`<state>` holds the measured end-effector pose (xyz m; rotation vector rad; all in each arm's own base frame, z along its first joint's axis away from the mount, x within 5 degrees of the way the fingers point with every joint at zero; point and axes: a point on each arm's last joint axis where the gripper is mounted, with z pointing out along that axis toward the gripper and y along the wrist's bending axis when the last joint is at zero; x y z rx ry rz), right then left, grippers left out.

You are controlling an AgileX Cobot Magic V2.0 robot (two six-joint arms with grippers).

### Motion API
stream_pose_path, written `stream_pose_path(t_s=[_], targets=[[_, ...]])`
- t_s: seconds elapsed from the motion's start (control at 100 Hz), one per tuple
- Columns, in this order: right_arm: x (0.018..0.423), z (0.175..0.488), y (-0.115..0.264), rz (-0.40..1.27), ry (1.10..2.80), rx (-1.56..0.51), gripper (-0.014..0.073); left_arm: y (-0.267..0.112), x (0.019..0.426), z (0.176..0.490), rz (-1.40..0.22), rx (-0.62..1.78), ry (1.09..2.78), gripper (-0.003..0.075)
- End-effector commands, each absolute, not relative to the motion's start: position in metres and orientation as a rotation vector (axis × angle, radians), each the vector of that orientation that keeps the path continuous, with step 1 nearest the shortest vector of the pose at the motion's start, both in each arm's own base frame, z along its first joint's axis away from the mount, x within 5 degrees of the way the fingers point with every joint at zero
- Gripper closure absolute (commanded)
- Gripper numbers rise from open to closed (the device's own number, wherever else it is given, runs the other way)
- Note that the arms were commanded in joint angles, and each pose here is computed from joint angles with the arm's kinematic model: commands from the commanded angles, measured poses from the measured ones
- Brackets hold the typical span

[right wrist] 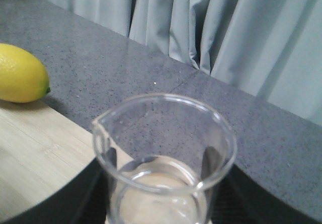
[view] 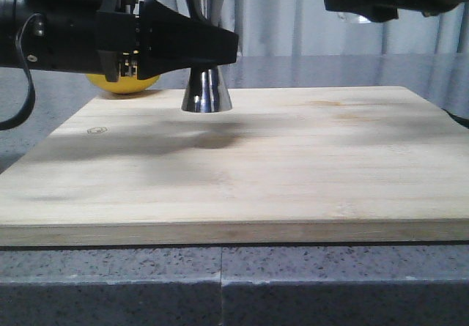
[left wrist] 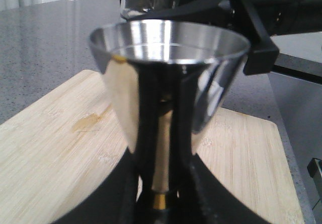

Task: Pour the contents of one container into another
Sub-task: 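Carry the beaker above the jigger held by the left gripper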

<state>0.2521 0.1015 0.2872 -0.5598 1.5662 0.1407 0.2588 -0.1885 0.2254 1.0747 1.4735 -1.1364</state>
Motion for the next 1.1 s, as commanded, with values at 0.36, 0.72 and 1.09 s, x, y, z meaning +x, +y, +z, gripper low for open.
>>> stream_pose_path(t_s=[0.36, 0.72, 1.09], targets=[[0.247, 0.36, 0.134, 0.129, 1.357, -0.715, 0.036, -0.19, 0.251, 0.25, -1.238, 1.085, 1.312, 0.0739], [0.238, 0.378, 0.154, 0.097, 1.315, -0.845, 0.036, -0.191, 0.248, 0.25, -1.267, 1.111, 1.308, 0.0739], [0.23, 0.377, 0.167, 0.053, 1.284, -0.969, 0.036, -0.191, 0.244, 0.252, -1.306, 1.131, 1.272, 0.0739]])
